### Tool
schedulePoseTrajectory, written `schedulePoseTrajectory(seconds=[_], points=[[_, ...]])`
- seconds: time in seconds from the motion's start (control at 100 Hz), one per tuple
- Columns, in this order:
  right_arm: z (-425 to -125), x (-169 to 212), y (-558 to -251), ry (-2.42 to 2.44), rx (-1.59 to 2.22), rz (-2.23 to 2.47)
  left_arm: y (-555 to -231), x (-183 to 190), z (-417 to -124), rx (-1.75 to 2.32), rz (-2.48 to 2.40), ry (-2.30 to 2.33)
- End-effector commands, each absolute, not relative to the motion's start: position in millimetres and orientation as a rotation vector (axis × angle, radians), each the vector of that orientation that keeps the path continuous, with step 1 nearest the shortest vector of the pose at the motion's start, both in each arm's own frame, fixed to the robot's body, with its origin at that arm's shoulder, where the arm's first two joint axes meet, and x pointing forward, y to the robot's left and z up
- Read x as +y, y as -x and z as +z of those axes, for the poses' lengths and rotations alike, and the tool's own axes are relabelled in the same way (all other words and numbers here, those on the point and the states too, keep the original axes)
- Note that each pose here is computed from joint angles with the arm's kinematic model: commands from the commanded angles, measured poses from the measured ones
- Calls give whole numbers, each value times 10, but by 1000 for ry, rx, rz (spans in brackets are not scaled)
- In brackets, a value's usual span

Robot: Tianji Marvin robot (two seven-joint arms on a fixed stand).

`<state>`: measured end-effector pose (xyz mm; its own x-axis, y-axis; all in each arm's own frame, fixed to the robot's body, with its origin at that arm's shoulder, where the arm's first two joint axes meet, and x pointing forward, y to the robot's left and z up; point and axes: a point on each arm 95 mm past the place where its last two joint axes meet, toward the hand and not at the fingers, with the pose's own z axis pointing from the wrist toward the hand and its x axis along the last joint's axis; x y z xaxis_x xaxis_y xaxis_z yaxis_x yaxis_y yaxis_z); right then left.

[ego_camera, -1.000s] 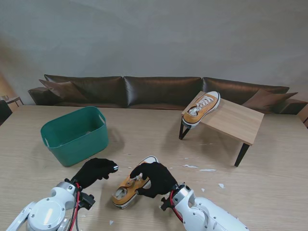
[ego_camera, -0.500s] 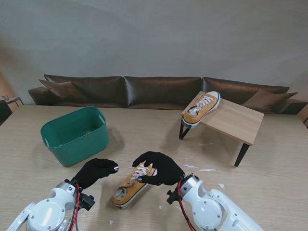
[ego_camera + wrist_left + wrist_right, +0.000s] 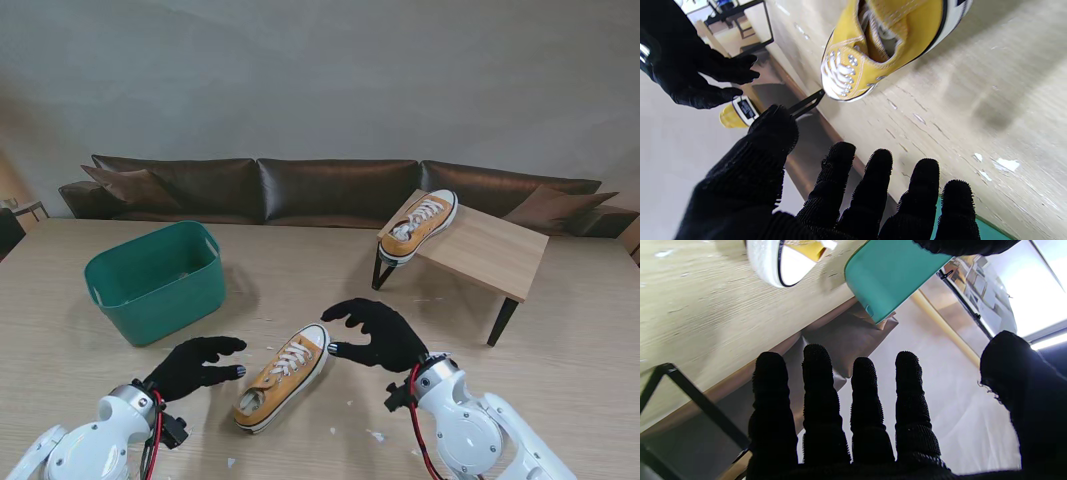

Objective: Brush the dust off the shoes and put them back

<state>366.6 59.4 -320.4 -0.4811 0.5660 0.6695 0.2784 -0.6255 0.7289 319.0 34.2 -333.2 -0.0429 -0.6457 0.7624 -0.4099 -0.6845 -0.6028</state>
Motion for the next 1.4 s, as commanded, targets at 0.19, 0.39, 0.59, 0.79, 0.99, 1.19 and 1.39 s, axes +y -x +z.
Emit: schedulePoseTrajectory(seconds=[0.19, 0.39, 0.59, 0.79, 0.99, 1.19, 1.39], points=[[-3351, 434, -3684, -1592, 1176, 2169, -3003, 375, -3306, 1348, -1704, 1944], [-3348, 364, -3731, -1599, 1148, 2147, -2900, 371, -3306, 1501, -1592, 1875], [-3333, 352, -3743, -1597, 1128, 2145, -2874, 331, -3357, 1525, -1574, 1872], [-3331, 355, -3754, -1615, 1100, 2150, -2870, 290, -3421, 1604, -1520, 1833], [-3314, 360, -3747, -1620, 1083, 2155, -2904, 220, -3495, 1694, -1443, 1752], [-3216, 368, -3679, -1627, 1064, 2157, -2973, 130, -3587, 1739, -1444, 1697], [-3195, 363, -3670, -1630, 1052, 2159, -2998, 84, -3599, 1770, -1444, 1660]])
